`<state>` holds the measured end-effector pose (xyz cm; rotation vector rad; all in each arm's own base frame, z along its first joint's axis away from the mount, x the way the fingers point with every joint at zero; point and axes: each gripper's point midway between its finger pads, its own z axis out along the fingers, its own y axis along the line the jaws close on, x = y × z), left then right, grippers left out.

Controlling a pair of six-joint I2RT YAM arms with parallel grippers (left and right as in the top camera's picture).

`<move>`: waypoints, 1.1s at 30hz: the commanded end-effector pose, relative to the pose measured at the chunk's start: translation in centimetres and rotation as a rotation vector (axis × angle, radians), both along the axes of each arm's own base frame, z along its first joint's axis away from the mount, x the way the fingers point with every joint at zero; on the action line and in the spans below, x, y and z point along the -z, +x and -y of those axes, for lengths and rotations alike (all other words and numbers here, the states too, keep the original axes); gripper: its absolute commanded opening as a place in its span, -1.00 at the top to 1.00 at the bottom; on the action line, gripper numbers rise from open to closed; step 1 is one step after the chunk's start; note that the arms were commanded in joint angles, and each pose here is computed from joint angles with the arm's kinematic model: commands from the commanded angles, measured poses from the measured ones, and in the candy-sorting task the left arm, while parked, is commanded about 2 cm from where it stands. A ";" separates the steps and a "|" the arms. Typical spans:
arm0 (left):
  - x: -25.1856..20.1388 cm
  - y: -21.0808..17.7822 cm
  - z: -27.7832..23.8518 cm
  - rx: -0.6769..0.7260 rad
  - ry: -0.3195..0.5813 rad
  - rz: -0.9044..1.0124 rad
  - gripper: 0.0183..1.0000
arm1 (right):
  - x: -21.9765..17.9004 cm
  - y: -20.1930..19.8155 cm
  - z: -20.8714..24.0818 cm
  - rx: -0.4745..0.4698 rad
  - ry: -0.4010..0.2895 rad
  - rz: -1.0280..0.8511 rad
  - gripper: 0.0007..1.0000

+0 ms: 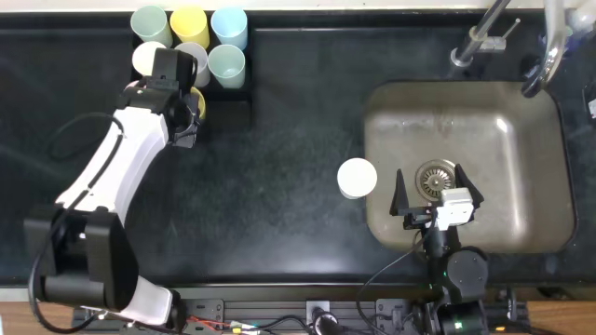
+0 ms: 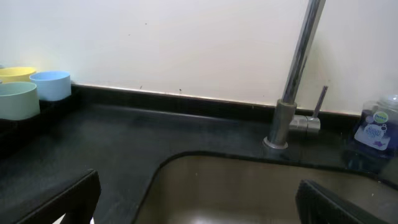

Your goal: Store Cups

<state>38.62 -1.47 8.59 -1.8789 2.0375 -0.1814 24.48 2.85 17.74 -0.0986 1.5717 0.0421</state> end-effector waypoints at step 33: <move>-35.1 -6.5 0.7 0.935 1.229 0.981 -1.00 | 0.3 0.1 0.3 0.016 0.001 0.000 -1.00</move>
